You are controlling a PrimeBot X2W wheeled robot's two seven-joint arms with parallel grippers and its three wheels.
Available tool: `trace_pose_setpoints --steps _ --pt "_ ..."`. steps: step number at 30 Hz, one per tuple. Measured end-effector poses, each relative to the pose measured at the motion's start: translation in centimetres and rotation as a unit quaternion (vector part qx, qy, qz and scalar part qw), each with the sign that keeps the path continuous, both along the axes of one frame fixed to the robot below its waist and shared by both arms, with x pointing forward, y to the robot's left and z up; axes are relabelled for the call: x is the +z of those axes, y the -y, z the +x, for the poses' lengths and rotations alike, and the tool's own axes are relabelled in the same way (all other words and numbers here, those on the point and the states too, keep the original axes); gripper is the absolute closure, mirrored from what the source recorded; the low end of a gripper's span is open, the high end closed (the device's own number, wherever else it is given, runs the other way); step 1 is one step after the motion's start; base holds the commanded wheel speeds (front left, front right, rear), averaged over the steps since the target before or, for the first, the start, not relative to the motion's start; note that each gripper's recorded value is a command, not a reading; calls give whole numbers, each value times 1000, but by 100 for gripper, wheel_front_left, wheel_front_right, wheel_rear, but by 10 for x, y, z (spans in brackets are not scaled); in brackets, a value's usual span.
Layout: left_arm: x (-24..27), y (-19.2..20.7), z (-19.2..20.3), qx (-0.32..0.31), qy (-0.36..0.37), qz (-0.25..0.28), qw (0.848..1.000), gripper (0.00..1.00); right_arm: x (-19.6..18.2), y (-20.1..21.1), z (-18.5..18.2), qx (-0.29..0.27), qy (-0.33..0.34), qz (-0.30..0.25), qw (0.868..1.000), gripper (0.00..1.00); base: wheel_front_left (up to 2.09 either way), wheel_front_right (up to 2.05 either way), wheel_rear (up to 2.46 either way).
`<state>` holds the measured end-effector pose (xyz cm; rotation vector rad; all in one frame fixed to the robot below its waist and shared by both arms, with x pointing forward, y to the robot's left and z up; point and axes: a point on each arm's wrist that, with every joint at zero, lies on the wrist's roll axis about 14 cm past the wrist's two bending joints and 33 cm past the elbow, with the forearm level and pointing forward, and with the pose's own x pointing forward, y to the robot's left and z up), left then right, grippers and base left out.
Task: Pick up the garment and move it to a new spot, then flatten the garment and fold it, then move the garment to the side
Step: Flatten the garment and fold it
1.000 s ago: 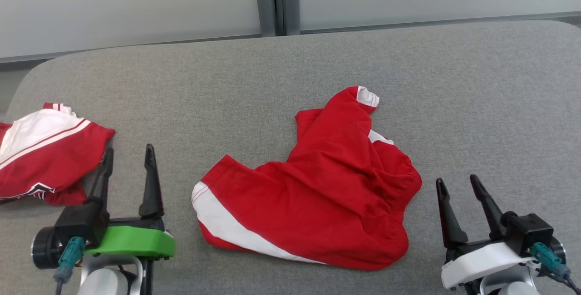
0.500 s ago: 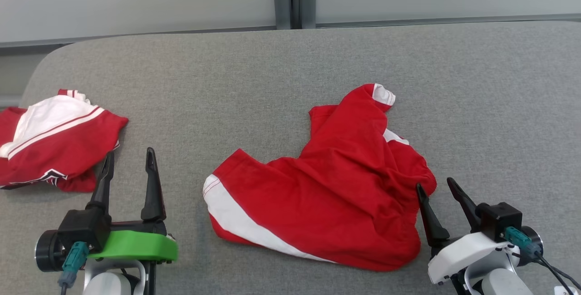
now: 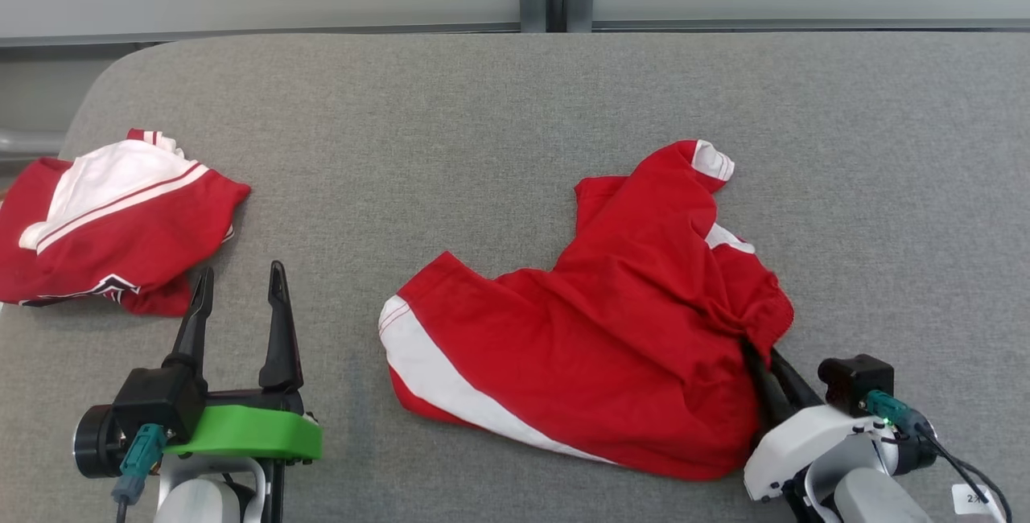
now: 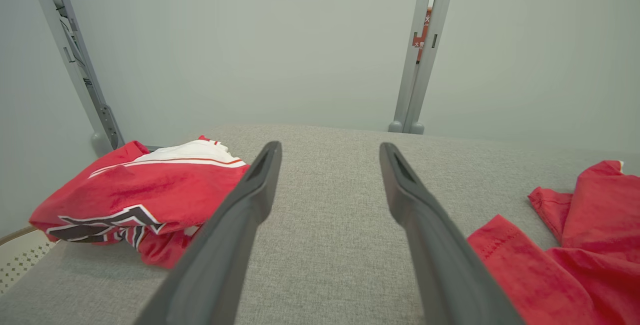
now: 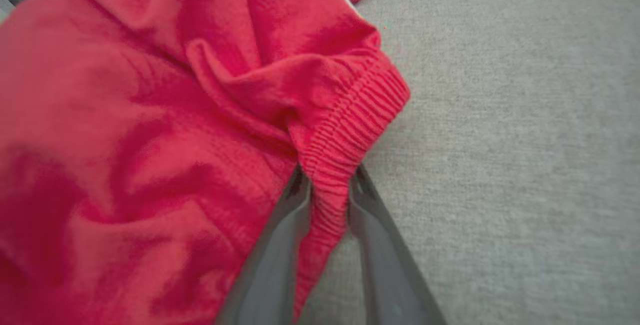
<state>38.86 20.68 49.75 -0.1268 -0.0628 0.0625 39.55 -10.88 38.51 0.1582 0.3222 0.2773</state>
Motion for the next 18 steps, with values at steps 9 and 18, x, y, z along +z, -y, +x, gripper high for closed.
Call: trace_pose_setpoints --steps 9,18 --pt "2 3 2 -7 3 2 1000 0 60 35 43 -27 101 -16 994 100 0 0 0" --pt "-2 3 0 -7 -3 -4 1000 0 88 40 83 -15 143 -42 989 100 0 0 0"
